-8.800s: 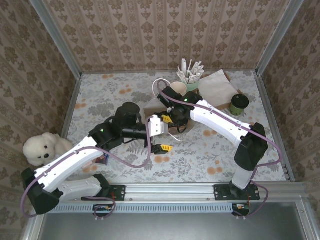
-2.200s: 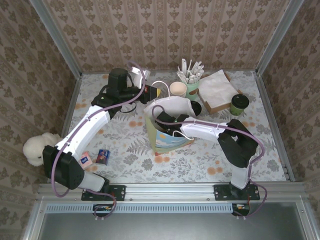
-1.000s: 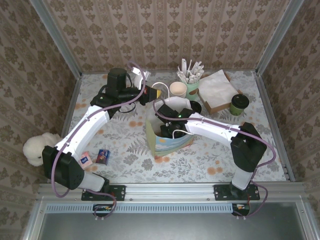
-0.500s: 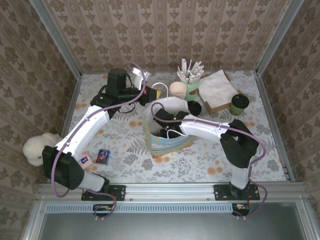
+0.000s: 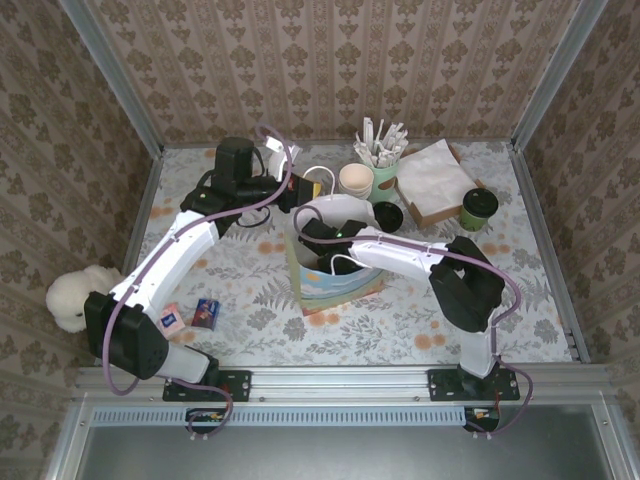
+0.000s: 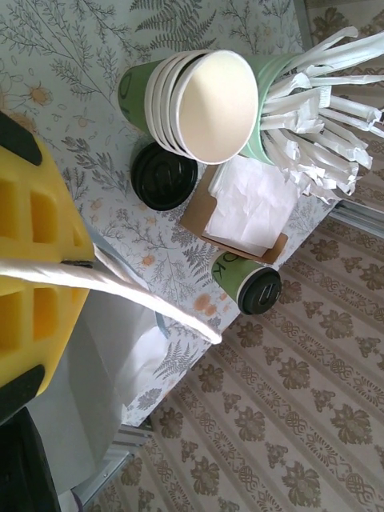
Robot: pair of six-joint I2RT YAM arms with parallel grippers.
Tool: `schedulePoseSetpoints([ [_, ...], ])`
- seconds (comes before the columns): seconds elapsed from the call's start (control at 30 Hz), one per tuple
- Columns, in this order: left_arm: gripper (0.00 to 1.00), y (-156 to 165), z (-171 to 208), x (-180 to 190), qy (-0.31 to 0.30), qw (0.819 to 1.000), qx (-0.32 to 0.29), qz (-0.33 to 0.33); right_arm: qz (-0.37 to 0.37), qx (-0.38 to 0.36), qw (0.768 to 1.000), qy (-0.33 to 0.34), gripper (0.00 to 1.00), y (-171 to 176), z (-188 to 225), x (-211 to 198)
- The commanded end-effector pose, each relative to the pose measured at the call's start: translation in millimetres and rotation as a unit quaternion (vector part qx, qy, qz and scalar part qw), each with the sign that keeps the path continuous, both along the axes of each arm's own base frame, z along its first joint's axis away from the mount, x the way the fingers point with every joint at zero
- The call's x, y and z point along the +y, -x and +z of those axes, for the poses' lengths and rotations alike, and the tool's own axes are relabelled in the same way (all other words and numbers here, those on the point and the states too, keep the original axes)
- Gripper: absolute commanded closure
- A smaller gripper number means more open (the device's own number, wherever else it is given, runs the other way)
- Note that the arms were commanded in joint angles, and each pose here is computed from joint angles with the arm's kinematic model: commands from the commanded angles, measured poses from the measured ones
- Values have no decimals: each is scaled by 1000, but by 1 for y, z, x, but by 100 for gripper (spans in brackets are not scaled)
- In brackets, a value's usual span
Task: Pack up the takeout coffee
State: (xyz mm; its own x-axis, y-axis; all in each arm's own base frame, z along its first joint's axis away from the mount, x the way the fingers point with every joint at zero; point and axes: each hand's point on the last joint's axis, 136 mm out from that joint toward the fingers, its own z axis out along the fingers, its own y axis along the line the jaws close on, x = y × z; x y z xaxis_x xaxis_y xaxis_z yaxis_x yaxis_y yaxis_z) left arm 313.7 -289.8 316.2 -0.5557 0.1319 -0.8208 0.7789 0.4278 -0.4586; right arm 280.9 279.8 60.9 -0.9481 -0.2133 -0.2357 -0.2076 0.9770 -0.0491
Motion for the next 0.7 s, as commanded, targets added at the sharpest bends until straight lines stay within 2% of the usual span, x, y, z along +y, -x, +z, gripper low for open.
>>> schedulePoseSetpoints([
  [0.0,100,10,18,1,8,1000,-19,-18,7,2,999,31,80,1,11,-6],
  [0.1,100,11,15,2,2,1000,-18,-16,13,-6,1000,2,77,4,32,3],
  [0.2,100,11,13,3,-2,1000,-15,-14,5,-2,1000,-11,75,8,35,4],
  [0.37,100,11,13,3,-5,1000,-18,-16,1,9,999,42,73,7,6,-9],
  [0.47,100,11,14,3,-4,1000,-16,-16,21,13,998,60,71,6,17,0],
  [0.57,100,12,16,3,-3,1000,-17,-18,41,-9,998,37,70,2,35,16],
  [0.67,100,13,12,5,-9,1000,-15,-13,43,-11,999,14,68,2,37,22],
])
